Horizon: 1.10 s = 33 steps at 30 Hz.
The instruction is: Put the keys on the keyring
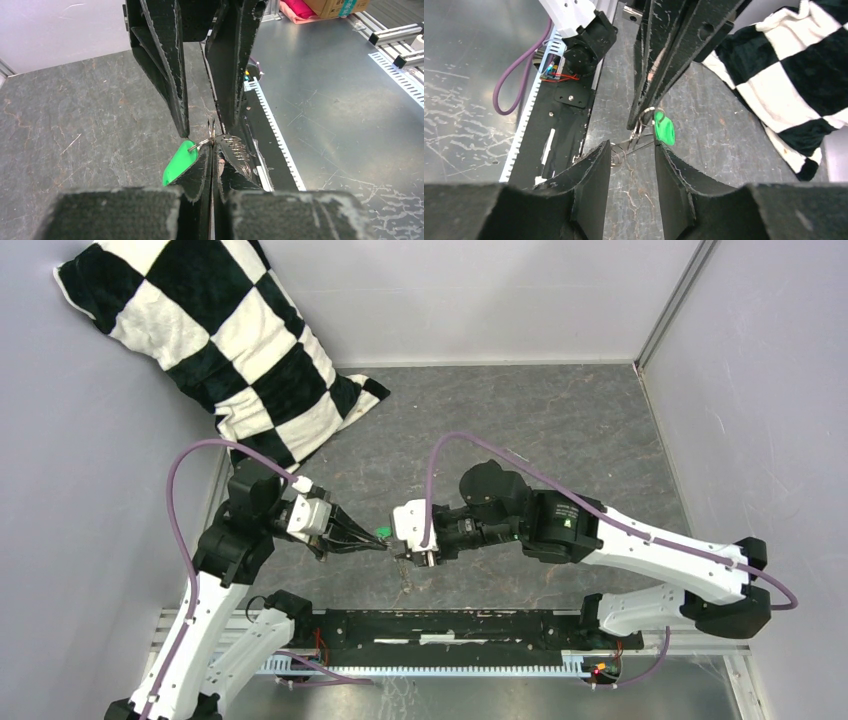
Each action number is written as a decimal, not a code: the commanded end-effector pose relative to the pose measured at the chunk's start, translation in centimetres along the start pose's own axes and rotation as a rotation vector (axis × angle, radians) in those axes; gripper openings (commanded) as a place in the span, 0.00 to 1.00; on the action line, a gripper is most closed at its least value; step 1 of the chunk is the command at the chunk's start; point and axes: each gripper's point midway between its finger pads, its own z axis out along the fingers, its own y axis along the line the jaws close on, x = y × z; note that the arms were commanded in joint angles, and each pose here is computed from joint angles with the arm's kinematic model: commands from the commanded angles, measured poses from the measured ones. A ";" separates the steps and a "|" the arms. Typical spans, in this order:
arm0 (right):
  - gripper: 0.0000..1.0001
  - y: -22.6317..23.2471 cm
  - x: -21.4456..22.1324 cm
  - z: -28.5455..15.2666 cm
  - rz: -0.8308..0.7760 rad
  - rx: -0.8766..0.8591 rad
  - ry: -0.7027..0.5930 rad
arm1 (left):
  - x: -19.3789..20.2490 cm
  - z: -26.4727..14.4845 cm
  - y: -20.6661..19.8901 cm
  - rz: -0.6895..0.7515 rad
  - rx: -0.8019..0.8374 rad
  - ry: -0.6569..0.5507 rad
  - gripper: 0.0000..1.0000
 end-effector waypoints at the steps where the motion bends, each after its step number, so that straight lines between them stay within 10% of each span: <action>1: 0.43 -1.7 -3.0 -1.8 -0.044 0.122 -0.119 | -0.7 0.0 -0.1 0.011 -0.001 -0.013 0.02; 33: 0.28 -1.6 -3.0 -0.9 -0.013 0.107 -0.127 | -0.6 -0.2 1.3 0.027 -0.105 -0.006 0.02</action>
